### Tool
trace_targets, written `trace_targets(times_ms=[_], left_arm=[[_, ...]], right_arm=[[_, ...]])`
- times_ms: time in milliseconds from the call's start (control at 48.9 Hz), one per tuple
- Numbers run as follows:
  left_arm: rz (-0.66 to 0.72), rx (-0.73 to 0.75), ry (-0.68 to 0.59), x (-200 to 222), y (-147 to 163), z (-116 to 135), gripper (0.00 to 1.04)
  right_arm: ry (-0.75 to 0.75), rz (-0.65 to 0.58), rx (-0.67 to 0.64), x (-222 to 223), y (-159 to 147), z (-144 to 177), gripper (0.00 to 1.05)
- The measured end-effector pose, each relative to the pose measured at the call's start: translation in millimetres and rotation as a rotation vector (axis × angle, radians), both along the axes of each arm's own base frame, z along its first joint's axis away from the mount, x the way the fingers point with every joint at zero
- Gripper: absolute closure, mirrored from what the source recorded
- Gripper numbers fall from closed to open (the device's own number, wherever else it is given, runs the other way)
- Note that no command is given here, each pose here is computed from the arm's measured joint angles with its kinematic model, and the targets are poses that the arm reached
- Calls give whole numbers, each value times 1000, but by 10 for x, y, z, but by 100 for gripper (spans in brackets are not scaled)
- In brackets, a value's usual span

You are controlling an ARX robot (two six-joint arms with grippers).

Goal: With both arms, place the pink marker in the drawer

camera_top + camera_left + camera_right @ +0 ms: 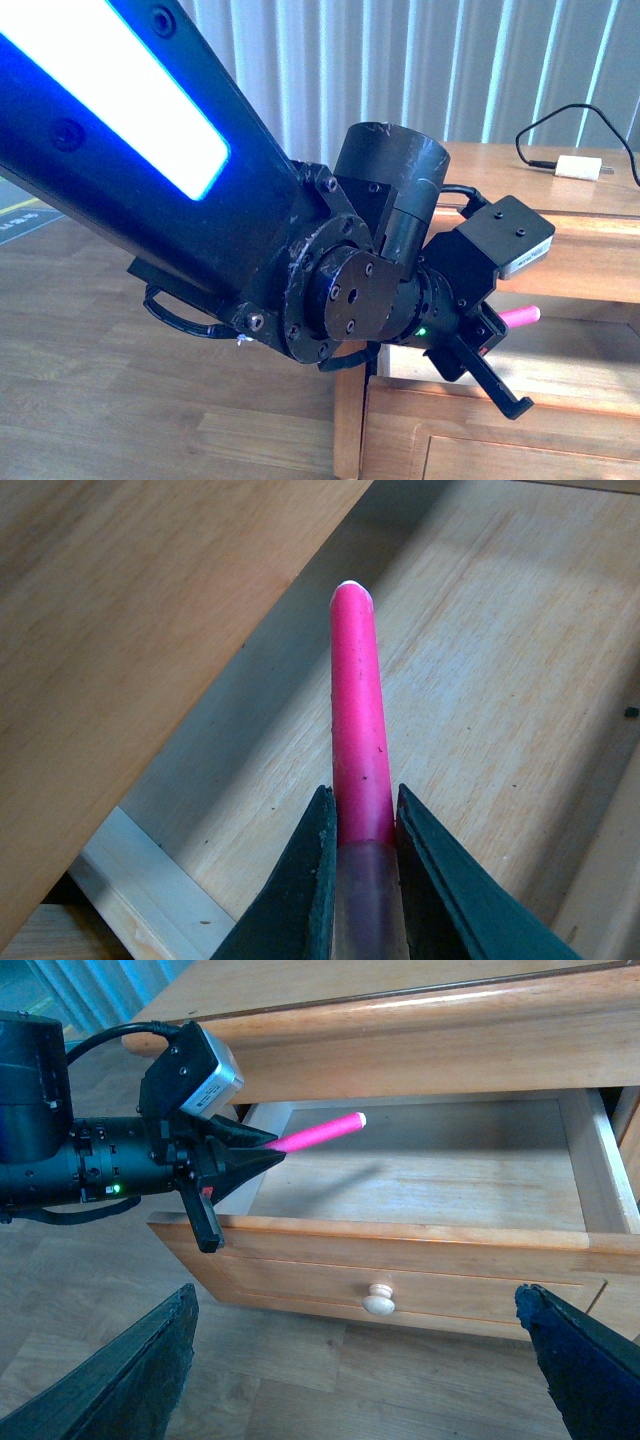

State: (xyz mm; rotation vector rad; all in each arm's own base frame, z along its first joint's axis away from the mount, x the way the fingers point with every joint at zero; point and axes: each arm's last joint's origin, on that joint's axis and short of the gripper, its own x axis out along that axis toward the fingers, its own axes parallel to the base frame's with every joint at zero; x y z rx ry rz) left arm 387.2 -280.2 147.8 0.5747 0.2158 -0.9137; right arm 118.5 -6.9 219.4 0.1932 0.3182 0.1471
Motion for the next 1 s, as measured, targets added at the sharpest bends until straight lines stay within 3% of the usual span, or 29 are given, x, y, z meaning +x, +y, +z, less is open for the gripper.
trace_targets(times_ms=[163, 388, 511, 674, 838, 1001], left_arm=[[16, -27, 13, 22, -15, -25, 90], [33, -74, -4, 35, -20, -9, 59], [90, -122, -38, -54, 26, 40, 35], [195, -215, -111, -290, 196, 446, 5], [341, -324, -181, -649, 594, 952, 6], [474, -410, -233, -1015, 1117, 1227, 6]], right_arm=[[0, 0, 0, 0, 0, 0, 8], [0, 0, 0, 0, 0, 0, 8], [0, 0, 0, 0, 0, 0, 8], [0, 0, 0, 0, 0, 0, 8], [0, 0, 0, 0, 0, 0, 8], [0, 0, 0, 0, 0, 0, 8]])
